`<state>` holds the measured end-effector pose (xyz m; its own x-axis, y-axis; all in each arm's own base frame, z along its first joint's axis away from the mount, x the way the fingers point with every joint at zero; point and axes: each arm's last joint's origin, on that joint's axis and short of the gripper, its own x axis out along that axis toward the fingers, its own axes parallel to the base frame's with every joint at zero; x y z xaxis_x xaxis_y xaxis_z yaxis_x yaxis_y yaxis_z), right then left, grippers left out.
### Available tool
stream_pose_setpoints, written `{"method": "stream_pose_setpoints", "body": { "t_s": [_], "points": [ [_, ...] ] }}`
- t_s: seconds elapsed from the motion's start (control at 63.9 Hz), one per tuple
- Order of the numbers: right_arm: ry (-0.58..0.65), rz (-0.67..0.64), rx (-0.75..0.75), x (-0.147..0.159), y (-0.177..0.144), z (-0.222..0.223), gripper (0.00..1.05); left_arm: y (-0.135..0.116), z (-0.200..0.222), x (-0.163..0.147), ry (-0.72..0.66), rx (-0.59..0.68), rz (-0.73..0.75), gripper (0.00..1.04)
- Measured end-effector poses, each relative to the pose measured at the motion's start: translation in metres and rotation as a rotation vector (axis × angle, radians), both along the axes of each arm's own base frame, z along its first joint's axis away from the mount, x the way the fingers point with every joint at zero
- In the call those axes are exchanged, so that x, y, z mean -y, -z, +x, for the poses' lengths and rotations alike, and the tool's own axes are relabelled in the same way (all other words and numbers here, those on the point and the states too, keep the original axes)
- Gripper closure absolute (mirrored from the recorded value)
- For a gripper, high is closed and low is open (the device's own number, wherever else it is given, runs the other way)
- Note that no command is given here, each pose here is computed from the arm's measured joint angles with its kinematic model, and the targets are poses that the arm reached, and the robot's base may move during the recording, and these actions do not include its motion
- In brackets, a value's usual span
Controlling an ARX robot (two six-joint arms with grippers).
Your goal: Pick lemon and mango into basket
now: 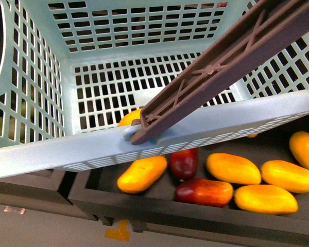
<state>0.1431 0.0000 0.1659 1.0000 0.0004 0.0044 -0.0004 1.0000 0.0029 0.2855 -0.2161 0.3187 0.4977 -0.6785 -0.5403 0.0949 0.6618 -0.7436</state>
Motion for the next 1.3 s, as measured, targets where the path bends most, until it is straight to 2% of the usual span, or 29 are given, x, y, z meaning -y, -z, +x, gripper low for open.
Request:
{"method": "stream_pose_setpoints", "body": {
  "t_s": [0.83,0.861,0.924,0.94,1.018,1.096,1.143,1.3],
  "points": [
    [-0.002,0.000,-0.001,0.000,0.000,0.000,0.09,0.000,0.003,-0.004,-0.022,0.017,0.017,1.00],
    [0.032,0.029,-0.038,0.000,0.002,0.002,0.09,0.000,0.002,-0.003,-0.017,0.014,0.014,1.00],
    [0.264,0.129,-0.270,0.004,0.000,0.014,0.09,0.000,0.002,-0.003,-0.010,0.005,0.005,1.00],
    [0.365,0.174,-0.340,0.008,-0.002,0.017,0.09,0.000,0.002,-0.003,-0.012,0.004,0.004,1.00],
    [0.570,0.298,-0.518,0.026,-0.004,0.028,0.09,-0.001,0.000,-0.001,-0.001,0.004,0.000,1.00],
    [0.650,0.399,-0.550,0.050,-0.002,0.041,0.09,-0.001,-0.001,0.000,0.005,0.004,-0.001,1.00],
    [0.694,0.472,-0.516,0.079,-0.002,0.060,0.09,-0.001,-0.001,0.000,0.003,-0.002,-0.006,1.00],
    [0.715,0.515,-0.551,0.125,0.020,0.096,0.09,-0.001,-0.001,-0.001,-0.005,0.002,-0.001,1.00]
  ]
}}
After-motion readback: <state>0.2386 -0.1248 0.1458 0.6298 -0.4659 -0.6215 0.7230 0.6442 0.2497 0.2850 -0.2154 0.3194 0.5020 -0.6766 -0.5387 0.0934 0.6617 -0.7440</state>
